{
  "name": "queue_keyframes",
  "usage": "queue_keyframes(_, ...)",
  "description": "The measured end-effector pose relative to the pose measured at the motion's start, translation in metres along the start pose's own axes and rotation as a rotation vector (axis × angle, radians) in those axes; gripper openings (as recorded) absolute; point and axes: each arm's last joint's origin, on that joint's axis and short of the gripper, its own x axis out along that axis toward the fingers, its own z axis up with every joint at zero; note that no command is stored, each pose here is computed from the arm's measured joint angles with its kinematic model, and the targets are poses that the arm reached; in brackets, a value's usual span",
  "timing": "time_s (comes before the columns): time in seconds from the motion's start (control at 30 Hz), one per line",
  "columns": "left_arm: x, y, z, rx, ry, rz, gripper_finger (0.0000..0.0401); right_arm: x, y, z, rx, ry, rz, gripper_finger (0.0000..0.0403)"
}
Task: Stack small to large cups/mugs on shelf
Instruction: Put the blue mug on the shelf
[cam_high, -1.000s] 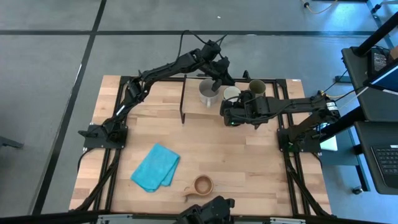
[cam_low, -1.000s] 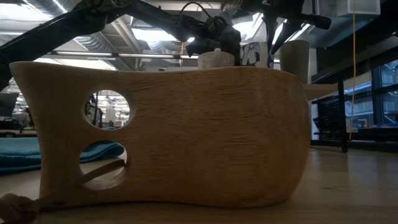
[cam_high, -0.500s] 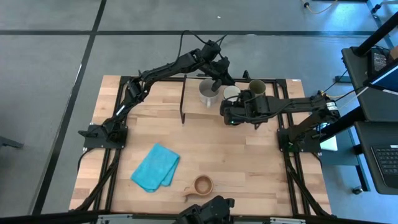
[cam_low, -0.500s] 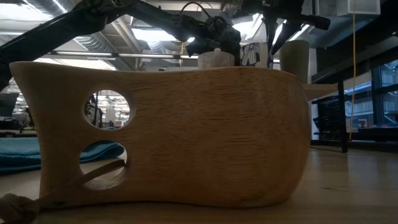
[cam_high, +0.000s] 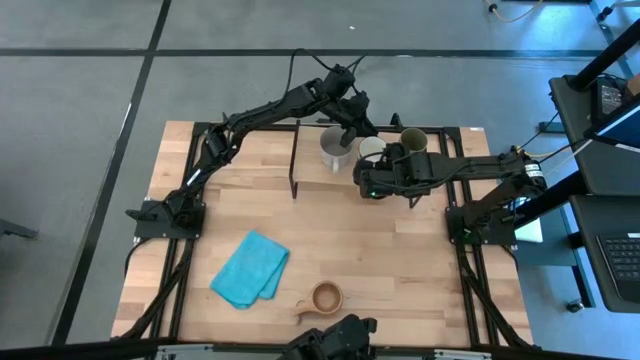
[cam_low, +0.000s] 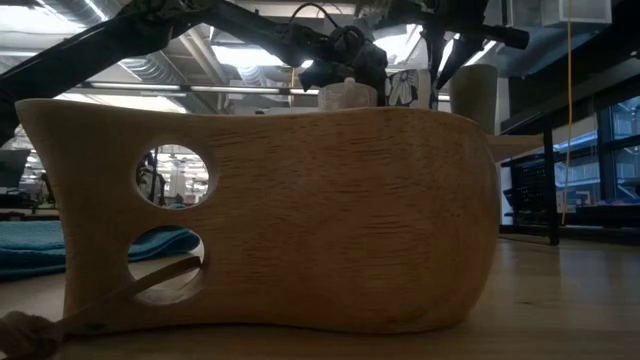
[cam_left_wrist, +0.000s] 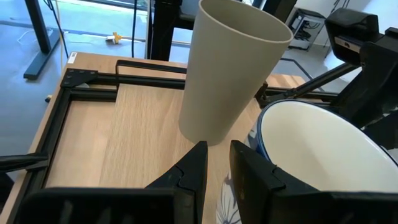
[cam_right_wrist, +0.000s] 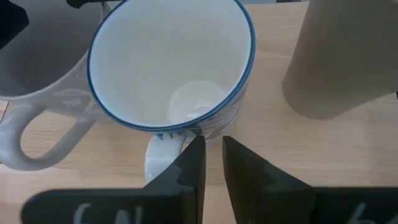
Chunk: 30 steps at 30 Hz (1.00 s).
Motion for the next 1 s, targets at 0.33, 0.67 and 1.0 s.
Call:
queue_keyframes(0.33, -0.0005, 0.0012, -0.0002, -0.001, 0.003, 0.024, 0.0064, 0.0005, -0.0004, 0.0007, -0.014, -0.001, -0.005, 0.0056)
queue_keyframes(0.67, -0.0007, 0.0014, -0.0002, -0.001, 0.004, 0.026, 0.0064, 0.0017, -0.0008, 0.0027, -0.015, -0.019, -0.012, 0.0056)
queue_keyframes(1.0, -0.0007, 0.0014, -0.0003, -0.002, 0.004, 0.026, 0.0064, 0.0026, -0.0009, 0.0042, -0.015, -0.03, -0.015, 0.0056)
